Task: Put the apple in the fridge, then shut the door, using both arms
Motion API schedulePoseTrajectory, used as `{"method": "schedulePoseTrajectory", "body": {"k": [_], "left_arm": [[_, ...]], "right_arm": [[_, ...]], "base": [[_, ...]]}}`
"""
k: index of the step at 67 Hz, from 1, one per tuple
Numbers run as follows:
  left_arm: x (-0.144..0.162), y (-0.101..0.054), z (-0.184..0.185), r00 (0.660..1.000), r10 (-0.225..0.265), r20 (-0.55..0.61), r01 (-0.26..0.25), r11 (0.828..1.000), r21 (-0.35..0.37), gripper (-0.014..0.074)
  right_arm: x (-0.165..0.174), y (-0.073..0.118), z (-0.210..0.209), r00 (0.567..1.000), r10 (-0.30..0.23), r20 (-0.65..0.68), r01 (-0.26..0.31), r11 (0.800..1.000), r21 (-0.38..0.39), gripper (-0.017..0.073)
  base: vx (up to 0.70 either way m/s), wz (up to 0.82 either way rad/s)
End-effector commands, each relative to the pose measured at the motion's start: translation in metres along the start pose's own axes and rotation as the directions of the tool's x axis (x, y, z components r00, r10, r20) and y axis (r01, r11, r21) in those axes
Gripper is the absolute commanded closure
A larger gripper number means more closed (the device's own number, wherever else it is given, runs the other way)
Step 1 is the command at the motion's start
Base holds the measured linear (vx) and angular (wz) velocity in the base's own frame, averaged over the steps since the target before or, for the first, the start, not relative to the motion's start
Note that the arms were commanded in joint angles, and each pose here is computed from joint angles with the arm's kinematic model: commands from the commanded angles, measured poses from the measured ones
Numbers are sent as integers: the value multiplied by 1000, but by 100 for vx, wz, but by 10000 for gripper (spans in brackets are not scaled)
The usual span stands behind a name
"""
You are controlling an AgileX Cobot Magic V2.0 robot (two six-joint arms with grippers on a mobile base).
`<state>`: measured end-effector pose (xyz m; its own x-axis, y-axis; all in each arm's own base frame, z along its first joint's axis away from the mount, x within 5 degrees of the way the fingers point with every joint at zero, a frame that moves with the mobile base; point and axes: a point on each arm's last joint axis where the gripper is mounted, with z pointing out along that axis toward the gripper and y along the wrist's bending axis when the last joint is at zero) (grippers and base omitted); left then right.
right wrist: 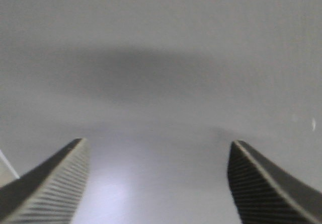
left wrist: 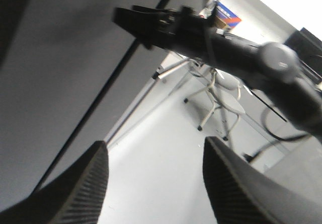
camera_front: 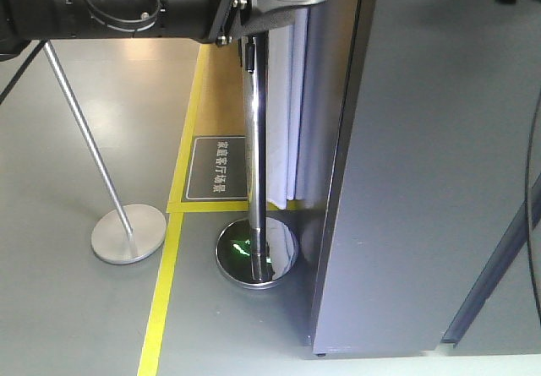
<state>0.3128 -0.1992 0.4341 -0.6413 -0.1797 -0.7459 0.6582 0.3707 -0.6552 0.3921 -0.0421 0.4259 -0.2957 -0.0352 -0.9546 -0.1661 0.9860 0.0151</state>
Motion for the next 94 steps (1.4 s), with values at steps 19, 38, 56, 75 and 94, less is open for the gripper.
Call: {"method": "schedulePoseTrajectory", "body": {"k": [19, 38, 56, 75, 94], "left_arm": [[-39, 0, -43, 978, 16, 209, -3, 998, -62, 246], [-49, -9, -104, 972, 171, 162, -143, 975, -172, 554], [-31, -63, -156, 925, 377, 52, -335, 869, -364, 602], [42, -77, -195, 900, 412, 143, -292, 814, -502, 601], [184, -23, -224, 898, 308, 313, -62, 795, -603, 602]], "right_arm": [[-59, 64, -148, 986, -120, 113, 139, 973, -182, 487], [-48, 105, -221, 966, -179, 184, 233, 912, -338, 568], [29, 122, -252, 963, -172, 209, 232, 921, -312, 565], [145, 128, -257, 982, -140, 130, 169, 954, -249, 565], [209, 133, -252, 994, -106, 41, 113, 956, -271, 565]], "base": [[0, 0], [0, 0], [0, 0], [0, 0], [0, 0]]}}
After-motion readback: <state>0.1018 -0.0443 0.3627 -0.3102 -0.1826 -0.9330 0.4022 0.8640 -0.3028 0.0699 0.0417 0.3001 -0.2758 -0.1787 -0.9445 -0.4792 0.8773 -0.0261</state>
